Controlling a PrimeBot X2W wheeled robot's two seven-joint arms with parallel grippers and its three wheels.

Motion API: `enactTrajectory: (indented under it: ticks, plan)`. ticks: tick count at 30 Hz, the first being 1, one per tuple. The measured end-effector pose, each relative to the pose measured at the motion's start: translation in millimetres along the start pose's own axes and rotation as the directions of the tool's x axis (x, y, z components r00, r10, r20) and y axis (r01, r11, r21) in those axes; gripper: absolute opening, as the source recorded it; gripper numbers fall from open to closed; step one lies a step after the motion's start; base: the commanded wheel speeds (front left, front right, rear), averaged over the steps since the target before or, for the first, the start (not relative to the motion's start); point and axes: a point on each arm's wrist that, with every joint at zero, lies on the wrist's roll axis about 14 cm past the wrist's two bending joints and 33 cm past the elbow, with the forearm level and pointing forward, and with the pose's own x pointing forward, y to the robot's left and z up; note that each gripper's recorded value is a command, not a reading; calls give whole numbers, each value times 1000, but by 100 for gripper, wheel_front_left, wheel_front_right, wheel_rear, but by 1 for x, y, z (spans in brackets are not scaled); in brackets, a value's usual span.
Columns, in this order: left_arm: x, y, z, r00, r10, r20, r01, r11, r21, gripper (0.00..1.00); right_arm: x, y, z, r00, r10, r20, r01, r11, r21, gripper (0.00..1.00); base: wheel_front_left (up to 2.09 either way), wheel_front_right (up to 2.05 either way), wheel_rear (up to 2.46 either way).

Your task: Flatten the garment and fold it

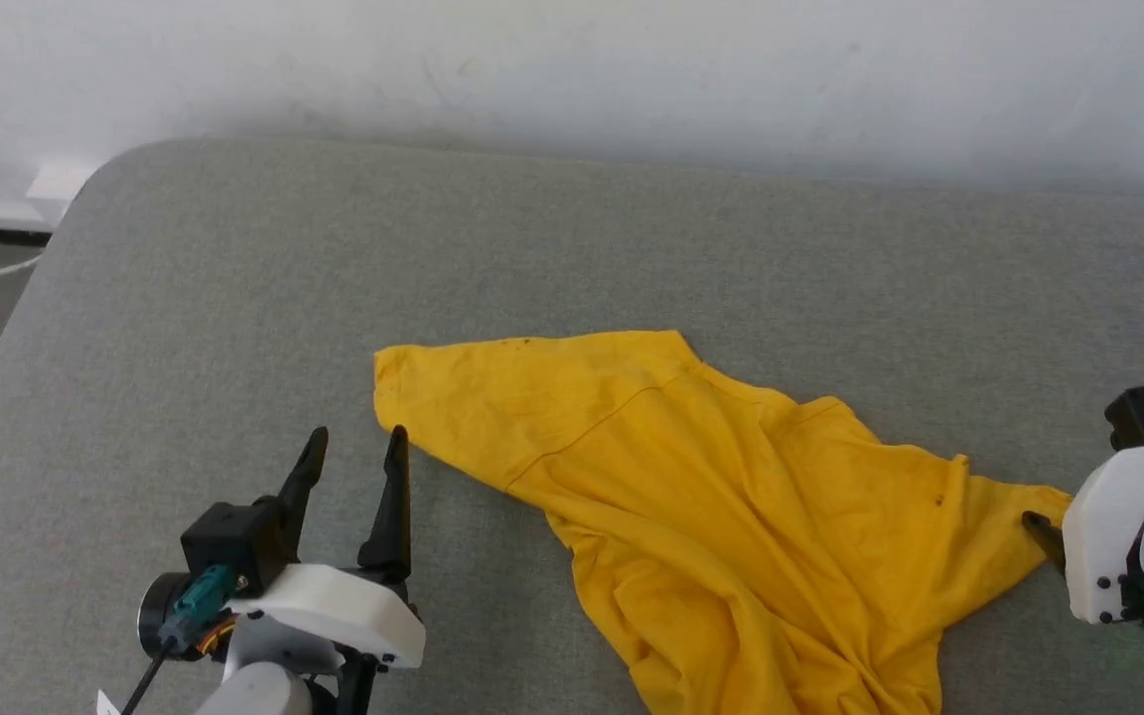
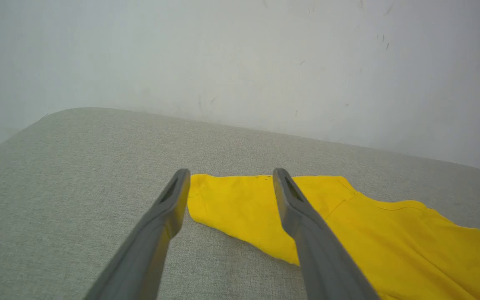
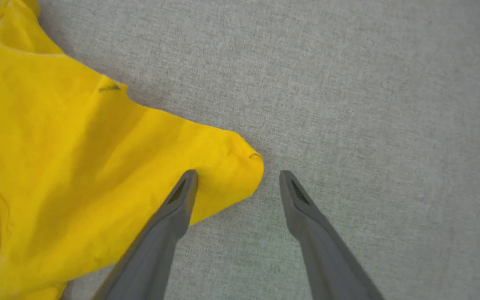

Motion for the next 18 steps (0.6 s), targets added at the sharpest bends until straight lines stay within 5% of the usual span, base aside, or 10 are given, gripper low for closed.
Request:
enactTrajectory:
  ticks: [9,10,11,18]
  plan:
    - [2,12,-9,999,40,-28,-40,999,0,100,32,6,-6,997,12,-82,-18,996,-83,100,0,0,0]
    - [2,13,-10,999,44,-32,-44,999,1,100,35,8,-8,995,18,-95,-27,996,-89,6,0,0,0]
    - [2,15,-11,998,49,-35,-49,999,2,100,37,9,-10,994,22,-110,-34,994,-108,0,0,0,0]
    - [15,21,-16,996,13,-84,-9,999,48,100,36,10,-1,998,46,-40,-50,994,-98,0,0,0,0]
